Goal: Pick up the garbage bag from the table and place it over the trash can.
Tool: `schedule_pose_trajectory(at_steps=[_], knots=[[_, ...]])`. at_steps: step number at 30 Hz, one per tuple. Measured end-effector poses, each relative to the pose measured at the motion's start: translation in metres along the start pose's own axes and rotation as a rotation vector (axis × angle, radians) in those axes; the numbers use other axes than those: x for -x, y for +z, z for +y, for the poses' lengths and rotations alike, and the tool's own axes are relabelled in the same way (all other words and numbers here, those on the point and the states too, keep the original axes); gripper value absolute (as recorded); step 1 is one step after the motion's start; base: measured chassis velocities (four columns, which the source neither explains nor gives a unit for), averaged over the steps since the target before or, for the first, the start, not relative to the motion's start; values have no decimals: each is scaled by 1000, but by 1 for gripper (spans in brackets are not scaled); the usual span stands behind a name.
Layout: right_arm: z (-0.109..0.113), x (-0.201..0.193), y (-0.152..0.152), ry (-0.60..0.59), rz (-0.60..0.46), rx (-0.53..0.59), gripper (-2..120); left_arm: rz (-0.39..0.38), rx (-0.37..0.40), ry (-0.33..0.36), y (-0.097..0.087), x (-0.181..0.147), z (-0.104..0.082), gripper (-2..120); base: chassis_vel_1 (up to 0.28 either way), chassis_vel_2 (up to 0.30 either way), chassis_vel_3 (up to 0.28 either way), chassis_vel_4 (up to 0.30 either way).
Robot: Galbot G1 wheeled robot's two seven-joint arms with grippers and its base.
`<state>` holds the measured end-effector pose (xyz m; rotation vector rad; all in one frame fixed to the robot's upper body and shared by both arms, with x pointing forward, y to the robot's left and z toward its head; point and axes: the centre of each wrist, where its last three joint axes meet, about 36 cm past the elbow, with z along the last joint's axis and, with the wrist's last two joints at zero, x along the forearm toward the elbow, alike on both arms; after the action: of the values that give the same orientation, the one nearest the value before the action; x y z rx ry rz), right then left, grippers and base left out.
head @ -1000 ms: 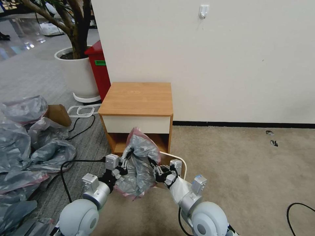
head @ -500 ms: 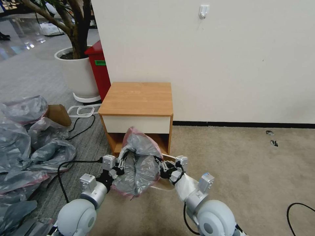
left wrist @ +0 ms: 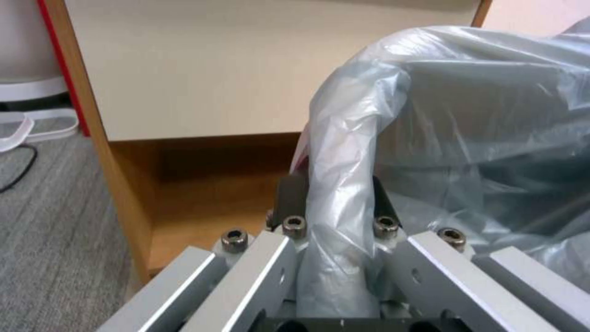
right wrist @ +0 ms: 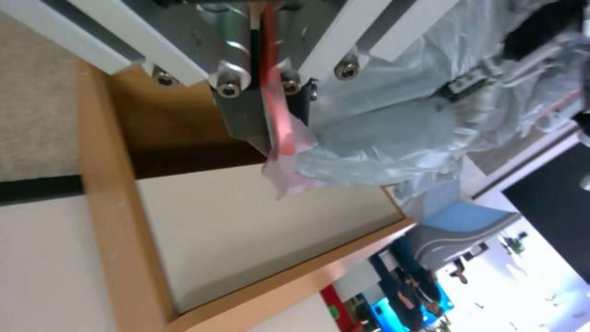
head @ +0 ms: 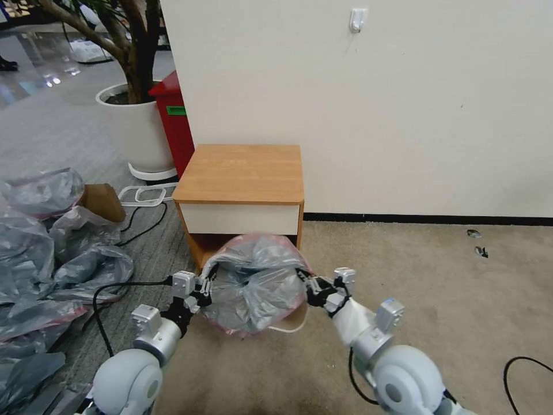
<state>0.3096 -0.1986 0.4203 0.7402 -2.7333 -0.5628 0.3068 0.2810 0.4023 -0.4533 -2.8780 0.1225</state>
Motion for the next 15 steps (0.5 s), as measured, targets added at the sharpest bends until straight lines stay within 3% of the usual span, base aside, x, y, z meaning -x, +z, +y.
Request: schedule_pose_trajectory(at_steps=[4,15], knots=[[-10,-5,-5,18,2,-21,0,-7,-9,5,0,-1,0,4,0,0,0,0],[-25,-14,2,39,48,-52,0,-42,-144,26,-12,-1,-6,4,0,0,0,0]])
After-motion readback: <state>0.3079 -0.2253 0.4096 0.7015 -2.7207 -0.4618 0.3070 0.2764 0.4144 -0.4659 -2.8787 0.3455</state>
